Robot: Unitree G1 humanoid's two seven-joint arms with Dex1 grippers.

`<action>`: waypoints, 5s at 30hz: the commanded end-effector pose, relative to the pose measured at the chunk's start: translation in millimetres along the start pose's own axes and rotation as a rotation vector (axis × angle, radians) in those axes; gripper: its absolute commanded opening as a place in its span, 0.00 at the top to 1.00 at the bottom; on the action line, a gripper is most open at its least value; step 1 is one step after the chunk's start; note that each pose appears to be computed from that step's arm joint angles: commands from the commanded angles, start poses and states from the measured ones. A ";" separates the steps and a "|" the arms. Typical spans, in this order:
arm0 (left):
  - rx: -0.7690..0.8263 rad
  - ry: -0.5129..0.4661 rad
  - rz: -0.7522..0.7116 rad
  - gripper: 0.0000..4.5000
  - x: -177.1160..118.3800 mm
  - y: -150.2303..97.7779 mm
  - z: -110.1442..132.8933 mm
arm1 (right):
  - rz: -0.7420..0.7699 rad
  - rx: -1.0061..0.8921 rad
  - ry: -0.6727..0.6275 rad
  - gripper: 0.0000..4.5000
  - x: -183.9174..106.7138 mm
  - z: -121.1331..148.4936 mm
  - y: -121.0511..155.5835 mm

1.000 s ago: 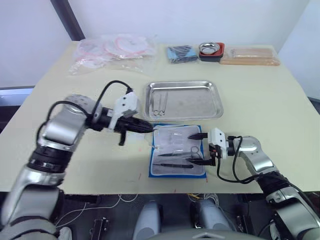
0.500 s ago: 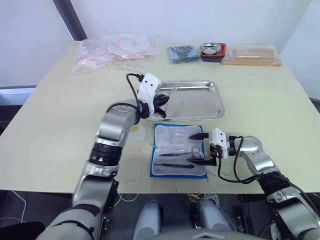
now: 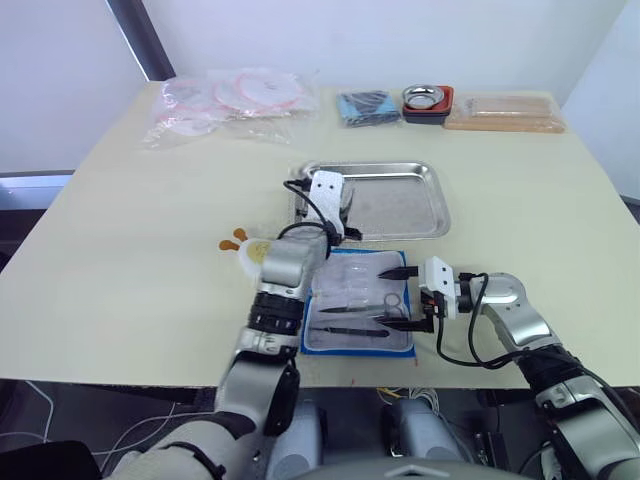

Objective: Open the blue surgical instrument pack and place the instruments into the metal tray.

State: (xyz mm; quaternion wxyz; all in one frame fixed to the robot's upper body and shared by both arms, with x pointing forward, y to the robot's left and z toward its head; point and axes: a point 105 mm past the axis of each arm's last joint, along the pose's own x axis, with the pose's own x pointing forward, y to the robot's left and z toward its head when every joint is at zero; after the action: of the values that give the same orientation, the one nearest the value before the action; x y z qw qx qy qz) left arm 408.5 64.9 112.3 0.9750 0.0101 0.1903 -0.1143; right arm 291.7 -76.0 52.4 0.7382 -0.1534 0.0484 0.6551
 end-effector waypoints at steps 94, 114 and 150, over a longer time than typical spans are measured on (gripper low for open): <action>0.599 -0.346 -1.326 0.03 -205.0 48.2 6.0 | -0.072 0.088 0.043 0.00 -22.6 -17.4 25.6; 0.660 -0.250 -1.314 0.03 -172.8 31.9 -52.5 | -0.110 -0.047 -0.088 0.00 -64.8 63.5 25.4; 0.629 -0.061 -1.341 0.03 -125.8 36.4 -128.9 | -0.069 -0.101 -0.081 0.00 -87.2 125.5 39.5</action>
State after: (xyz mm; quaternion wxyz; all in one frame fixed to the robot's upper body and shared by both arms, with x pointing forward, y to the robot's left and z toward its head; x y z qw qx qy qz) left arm 264.7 131.0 63.0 0.6626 0.1782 0.0301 -0.7268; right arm 223.8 -120.2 181.5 0.7527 -0.1513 -0.0034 0.6407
